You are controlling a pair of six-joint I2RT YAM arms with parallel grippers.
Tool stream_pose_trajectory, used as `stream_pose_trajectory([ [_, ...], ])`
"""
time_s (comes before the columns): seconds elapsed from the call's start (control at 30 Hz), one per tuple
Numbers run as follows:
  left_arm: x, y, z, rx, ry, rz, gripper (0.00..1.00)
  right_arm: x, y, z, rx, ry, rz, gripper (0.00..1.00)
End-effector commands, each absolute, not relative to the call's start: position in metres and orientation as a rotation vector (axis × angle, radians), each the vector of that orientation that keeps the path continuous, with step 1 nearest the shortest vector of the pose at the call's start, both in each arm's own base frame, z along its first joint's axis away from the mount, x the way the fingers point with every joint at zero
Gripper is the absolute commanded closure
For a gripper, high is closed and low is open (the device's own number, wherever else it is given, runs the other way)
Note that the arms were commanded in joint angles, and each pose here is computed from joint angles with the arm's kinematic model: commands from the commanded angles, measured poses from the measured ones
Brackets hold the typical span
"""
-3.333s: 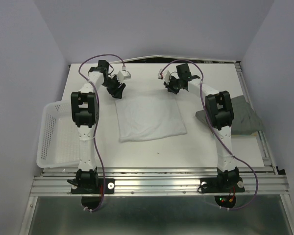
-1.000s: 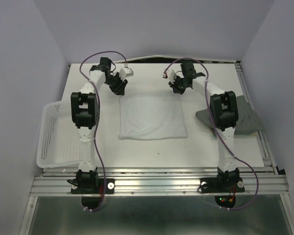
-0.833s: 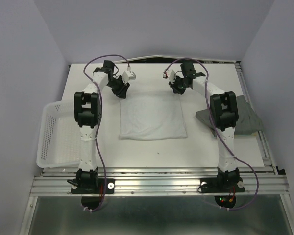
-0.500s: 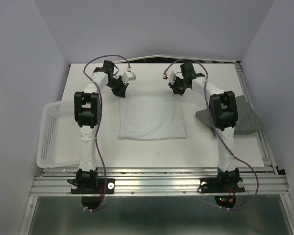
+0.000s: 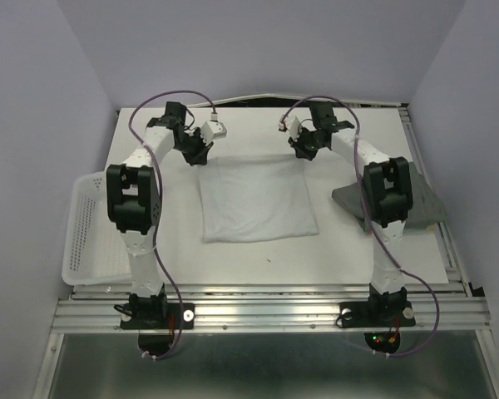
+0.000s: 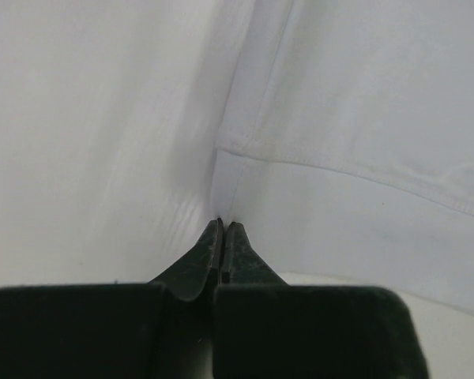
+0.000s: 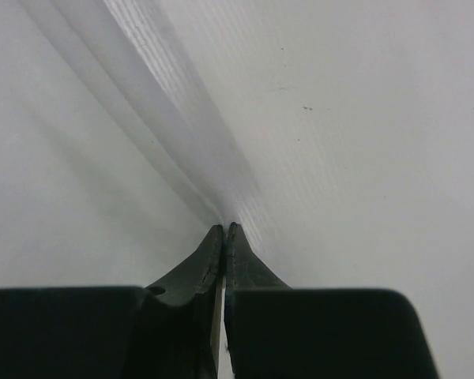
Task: Fold and stack the skirts
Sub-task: Fold the skirt
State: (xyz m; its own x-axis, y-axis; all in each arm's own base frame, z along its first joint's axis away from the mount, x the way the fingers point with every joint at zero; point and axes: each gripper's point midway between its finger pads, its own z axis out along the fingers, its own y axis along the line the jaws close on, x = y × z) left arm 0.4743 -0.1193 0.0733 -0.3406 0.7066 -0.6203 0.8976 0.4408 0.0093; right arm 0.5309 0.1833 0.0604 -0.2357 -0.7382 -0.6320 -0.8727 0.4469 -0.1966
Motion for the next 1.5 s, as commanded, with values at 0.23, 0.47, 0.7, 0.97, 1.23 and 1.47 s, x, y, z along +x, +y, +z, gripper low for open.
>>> stream_pose_trajectory([
  [0.23,0.427,-0.113,0.131,1.395,2.009,-0.353,1.0,0.465,0.169,0.124,-1.374,1.983,0.298,0.99],
  [0.47,0.367,-0.121,0.114,1.445,1.998,-0.39,1.0,0.411,0.166,0.113,-1.401,2.051,0.423,0.99],
  [0.7,0.318,-0.118,0.096,1.492,2.019,-0.378,1.0,0.356,0.168,0.094,-1.408,2.095,0.494,0.99],
  [0.97,0.291,-0.124,0.059,1.508,2.097,-0.399,1.0,0.337,0.181,0.074,-1.414,2.15,0.559,0.99],
  [1.23,0.294,-0.131,0.056,1.512,2.087,-0.412,1.0,0.328,0.187,0.07,-1.441,2.196,0.599,0.68],
  [1.47,0.291,-0.129,0.055,1.539,2.088,-0.416,0.89,0.318,0.187,0.065,-1.54,2.182,0.567,0.64],
])
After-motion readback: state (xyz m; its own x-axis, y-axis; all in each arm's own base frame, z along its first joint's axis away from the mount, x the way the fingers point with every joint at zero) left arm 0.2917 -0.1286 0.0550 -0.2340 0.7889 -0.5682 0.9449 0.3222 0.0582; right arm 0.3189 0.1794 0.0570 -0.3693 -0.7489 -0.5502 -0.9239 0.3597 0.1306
